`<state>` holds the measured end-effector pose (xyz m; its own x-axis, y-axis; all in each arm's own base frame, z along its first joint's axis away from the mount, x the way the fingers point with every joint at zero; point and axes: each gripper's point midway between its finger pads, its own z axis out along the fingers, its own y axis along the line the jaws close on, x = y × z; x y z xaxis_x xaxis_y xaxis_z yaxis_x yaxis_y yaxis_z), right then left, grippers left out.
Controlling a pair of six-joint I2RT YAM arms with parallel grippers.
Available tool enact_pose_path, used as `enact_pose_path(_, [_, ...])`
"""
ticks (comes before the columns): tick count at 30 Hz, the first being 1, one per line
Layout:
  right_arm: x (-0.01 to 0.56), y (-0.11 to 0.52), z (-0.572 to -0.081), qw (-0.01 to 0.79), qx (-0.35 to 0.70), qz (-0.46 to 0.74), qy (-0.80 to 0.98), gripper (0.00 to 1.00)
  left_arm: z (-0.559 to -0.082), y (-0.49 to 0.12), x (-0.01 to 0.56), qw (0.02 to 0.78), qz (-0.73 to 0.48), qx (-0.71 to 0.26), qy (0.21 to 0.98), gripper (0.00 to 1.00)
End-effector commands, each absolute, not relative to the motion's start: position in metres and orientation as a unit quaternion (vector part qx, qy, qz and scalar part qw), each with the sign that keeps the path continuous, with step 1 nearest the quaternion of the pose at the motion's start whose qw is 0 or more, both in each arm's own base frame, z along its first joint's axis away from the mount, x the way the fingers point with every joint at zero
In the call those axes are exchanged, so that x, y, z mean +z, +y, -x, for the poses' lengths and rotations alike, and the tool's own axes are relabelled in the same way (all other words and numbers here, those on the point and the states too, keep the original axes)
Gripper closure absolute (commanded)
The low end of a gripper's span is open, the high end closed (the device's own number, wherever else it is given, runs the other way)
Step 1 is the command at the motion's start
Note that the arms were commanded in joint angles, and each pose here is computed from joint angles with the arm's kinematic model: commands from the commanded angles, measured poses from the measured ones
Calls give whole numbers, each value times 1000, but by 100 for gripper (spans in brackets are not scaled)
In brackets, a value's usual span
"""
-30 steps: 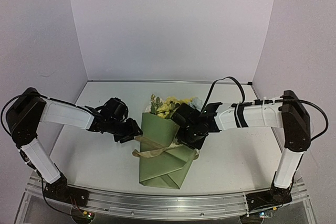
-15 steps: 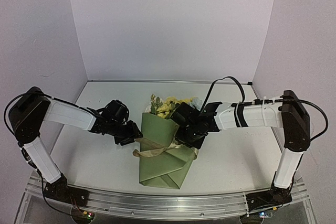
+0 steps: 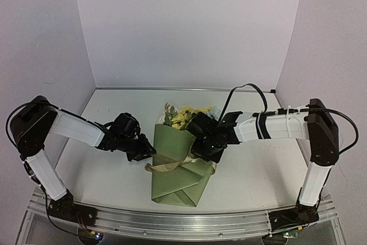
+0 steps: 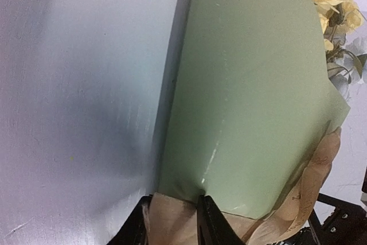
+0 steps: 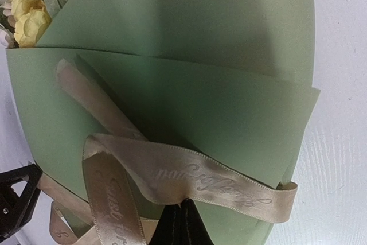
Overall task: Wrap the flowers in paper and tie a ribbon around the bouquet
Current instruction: Tie the ribbon around the folded bouquet.
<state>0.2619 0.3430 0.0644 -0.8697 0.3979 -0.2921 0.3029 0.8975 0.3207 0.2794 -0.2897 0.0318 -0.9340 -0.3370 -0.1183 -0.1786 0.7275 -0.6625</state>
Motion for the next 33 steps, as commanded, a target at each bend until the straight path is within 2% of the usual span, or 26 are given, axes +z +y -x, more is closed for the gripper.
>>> enact_pose_path(1, [84, 347, -263, 187, 150, -170, 956, 100, -288, -288, 43, 138, 156, -354, 912, 82])
enact_pose_path(4, [85, 346, -257, 180, 153, -158, 959, 100, -293, -281, 47, 151, 159, -343, 914, 98])
enact_pose_path(5, [87, 347, -255, 178, 157, -153, 959, 100, -295, -278, 49, 155, 160, -340, 914, 99])
enact_pose_path(20, [91, 342, -208, 116, 188, -26, 975, 100, -312, -220, 61, 206, 192, -262, 923, 100])
enact_pose_path(33, [110, 333, -202, 125, 215, 65, 966, 100, -313, -160, 51, 217, 244, -203, 923, 100])
